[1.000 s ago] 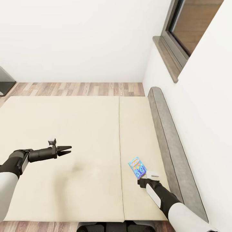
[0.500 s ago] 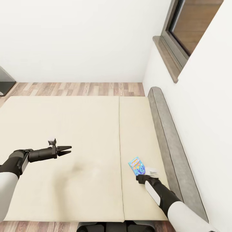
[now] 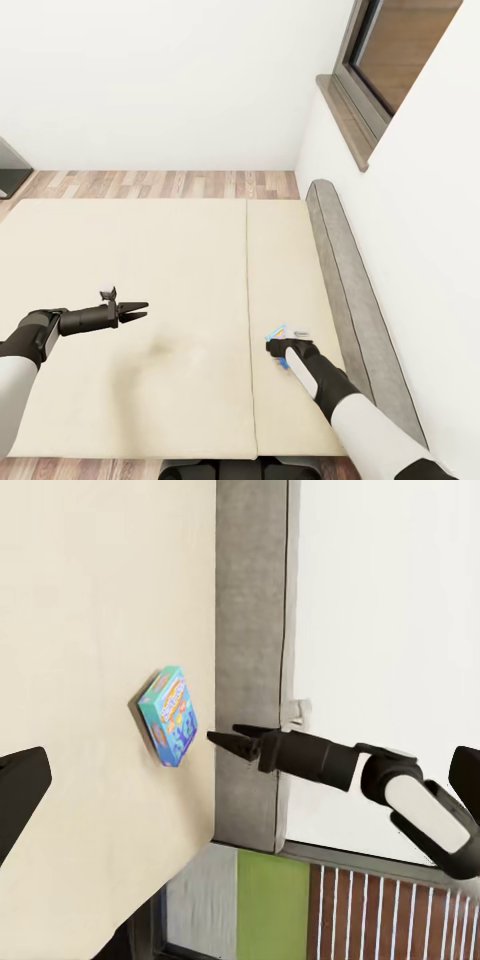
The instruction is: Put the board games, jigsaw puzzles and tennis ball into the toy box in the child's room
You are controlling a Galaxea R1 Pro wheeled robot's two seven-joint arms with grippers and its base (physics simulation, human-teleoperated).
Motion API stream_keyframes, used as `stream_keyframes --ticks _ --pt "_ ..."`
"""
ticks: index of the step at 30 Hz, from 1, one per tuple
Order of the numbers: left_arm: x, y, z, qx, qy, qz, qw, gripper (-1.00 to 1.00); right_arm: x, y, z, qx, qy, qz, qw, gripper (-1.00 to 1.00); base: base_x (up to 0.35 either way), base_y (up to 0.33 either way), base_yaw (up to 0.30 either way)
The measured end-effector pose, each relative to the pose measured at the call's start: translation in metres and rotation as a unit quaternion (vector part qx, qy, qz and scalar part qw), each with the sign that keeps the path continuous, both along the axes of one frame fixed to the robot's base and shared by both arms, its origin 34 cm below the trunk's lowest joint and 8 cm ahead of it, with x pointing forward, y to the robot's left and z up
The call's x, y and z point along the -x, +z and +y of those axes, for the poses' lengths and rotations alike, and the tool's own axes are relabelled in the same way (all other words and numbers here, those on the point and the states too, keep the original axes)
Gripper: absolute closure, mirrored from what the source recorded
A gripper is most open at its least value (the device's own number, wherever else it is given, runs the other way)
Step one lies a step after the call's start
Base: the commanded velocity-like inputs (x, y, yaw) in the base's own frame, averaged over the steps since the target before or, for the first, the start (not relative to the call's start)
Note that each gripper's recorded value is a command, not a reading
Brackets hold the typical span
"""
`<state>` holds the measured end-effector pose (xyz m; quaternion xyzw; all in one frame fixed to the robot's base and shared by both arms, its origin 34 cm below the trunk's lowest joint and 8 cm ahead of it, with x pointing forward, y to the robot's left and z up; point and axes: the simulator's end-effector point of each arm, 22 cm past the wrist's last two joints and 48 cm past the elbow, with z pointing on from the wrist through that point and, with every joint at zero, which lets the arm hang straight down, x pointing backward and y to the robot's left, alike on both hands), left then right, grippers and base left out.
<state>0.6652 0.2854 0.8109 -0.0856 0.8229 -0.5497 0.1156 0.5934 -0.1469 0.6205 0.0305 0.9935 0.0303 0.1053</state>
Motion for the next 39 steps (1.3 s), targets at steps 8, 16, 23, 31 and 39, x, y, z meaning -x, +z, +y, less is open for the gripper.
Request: stream_keyframes --ticks 8,16,23,31,39 --pt "0.0 0.0 0.0 -0.001 -0.001 0.0 1.0 -1.0 -0.042 0.013 -0.001 0.002 -0.005 -0.024 0.9997 -1.0 0.0 0.0 0.0" --pt "0.0 0.0 0.0 -0.001 -0.001 0.0 1.0 -1.0 -0.056 0.015 -0.006 0.008 -0.01 -0.033 0.9994 -1.0 0.0 0.0 0.0" --pt "0.0 0.0 0.0 -0.001 -0.001 0.0 1.0 -1.0 -0.059 0.016 -0.007 0.009 -0.009 -0.035 0.9993 -1.0 0.0 0.0 0.0" --pt "0.0 0.0 -0.001 0.0 -0.002 0.0 1.0 -1.0 -0.062 0.016 -0.02 0.023 -0.015 -0.039 0.9989 -1.0 0.0 0.0 0.0" --pt "0.0 0.0 -0.002 0.001 -0.001 -0.001 1.0 -1.0 -0.062 0.016 -0.023 0.025 -0.018 -0.039 0.9988 -1.0 0.0 0.0 0.0"
